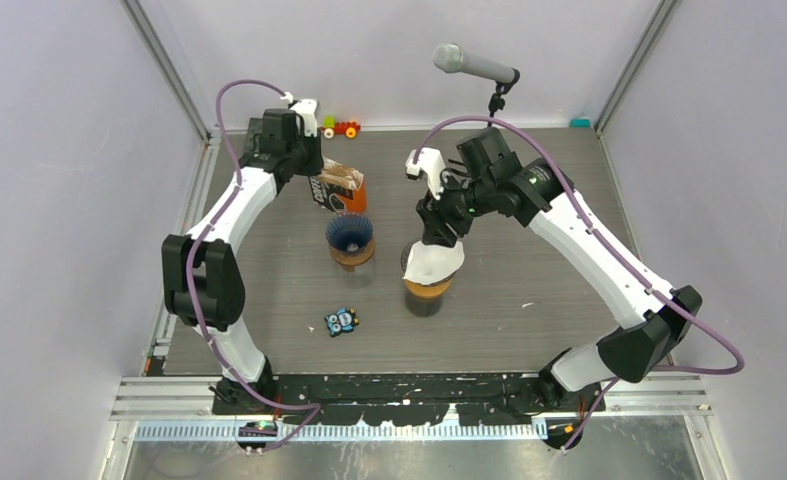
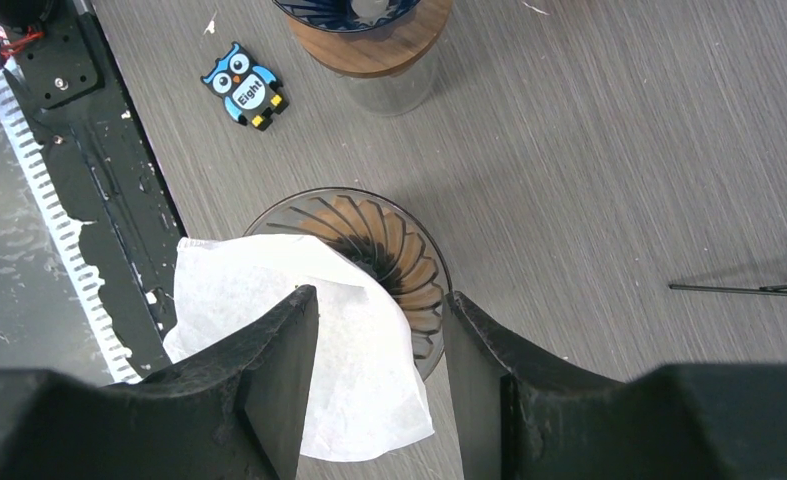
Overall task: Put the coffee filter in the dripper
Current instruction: Move the coffee filter holder to the center of the board.
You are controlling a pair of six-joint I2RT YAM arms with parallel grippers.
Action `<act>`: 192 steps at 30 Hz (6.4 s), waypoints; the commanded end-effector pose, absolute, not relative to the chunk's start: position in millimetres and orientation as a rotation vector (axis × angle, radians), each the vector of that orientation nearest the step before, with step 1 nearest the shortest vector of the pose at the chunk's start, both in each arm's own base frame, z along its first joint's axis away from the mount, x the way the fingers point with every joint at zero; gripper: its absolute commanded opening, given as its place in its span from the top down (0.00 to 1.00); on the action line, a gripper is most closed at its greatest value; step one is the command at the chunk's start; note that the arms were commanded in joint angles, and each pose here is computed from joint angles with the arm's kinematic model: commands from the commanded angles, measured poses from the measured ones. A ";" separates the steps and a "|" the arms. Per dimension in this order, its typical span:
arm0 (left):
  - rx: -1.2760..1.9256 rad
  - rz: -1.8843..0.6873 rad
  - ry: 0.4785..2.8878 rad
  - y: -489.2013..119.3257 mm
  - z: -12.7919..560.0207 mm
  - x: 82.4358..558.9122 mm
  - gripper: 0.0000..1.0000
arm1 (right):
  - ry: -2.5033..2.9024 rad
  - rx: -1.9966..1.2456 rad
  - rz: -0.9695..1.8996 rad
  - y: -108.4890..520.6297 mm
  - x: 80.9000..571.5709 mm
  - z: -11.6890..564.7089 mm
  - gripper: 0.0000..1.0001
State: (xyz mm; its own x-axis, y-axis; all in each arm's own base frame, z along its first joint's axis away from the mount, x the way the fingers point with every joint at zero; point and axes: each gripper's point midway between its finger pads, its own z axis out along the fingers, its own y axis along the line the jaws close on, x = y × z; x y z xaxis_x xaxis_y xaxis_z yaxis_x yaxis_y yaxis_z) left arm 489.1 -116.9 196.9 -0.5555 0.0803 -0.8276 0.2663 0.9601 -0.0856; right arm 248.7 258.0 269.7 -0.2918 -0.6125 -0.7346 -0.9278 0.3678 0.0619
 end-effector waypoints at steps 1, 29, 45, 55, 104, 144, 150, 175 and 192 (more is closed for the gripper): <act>0.200 -0.213 2.099 -106.5 217.3 490.2 0.76 | 1.978 -1.304 0.653 261.3 255.4 284.3 0.46; -0.067 -0.326 2.310 -95.8 148.6 490.6 0.60 | 1.995 -1.316 0.673 261.5 251.9 272.3 0.46; -0.105 -0.388 2.298 -97.5 160.4 493.0 0.61 | 2.000 -1.326 0.693 264.4 250.9 266.1 0.46; -0.128 -0.446 2.333 -103.1 150.6 494.8 0.76 | 2.006 -1.321 0.692 263.6 250.6 263.7 0.46; -0.113 -0.583 2.374 -94.9 174.9 498.4 0.60 | 2.030 -1.327 0.720 270.0 253.7 253.2 0.46; -0.024 -0.513 2.467 -97.7 153.9 505.3 0.76 | 2.031 -1.327 0.713 267.8 251.9 246.2 0.46; -0.014 -0.520 2.468 -100.5 155.5 503.5 0.85 | 2.031 -1.326 0.714 267.4 251.3 245.8 0.46; 0.319 -0.394 2.658 -51.9 149.2 462.6 1.00 | 2.034 -1.321 0.714 267.2 251.7 243.5 0.46; 0.367 -0.313 2.579 -26.0 158.7 471.4 0.64 | 2.046 -1.327 0.714 268.6 253.4 239.6 0.46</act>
